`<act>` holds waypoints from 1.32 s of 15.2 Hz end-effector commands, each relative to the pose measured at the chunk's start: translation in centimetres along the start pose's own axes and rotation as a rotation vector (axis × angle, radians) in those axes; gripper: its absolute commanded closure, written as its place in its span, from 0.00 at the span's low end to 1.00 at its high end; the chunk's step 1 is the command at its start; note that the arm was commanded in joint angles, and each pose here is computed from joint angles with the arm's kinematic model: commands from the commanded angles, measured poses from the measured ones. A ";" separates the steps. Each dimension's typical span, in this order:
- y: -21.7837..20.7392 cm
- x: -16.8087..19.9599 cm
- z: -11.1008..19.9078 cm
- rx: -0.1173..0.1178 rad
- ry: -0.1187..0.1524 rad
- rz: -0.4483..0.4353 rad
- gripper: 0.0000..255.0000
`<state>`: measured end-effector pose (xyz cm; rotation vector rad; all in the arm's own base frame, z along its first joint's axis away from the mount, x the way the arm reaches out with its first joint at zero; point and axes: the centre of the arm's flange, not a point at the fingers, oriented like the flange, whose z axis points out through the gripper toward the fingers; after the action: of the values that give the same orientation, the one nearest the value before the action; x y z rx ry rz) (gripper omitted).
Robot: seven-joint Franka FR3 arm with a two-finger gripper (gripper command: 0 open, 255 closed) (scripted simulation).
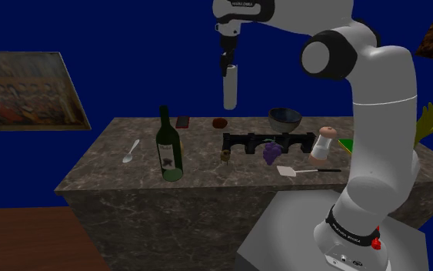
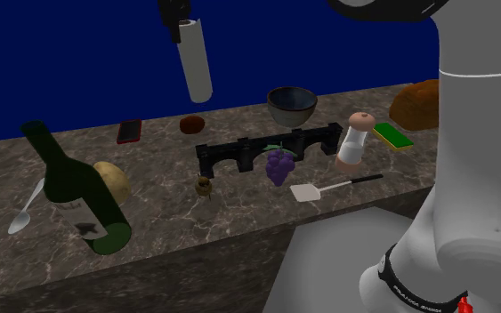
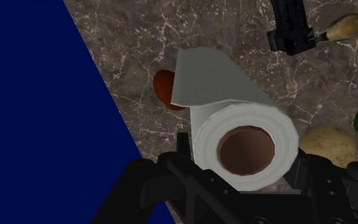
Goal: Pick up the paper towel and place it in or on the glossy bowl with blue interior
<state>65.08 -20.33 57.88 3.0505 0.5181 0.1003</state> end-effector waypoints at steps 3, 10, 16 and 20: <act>2.6 -4.1 -1.1 0.000 0.000 0.000 1.00; 7.6 -11.6 -3.2 0.000 0.000 0.000 1.00; 11.9 -18.0 -4.9 0.000 0.000 0.000 1.00; 14.7 -22.3 -6.1 0.000 0.000 0.000 1.00</act>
<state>49.23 -39.99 63.07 3.0512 0.5156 0.0999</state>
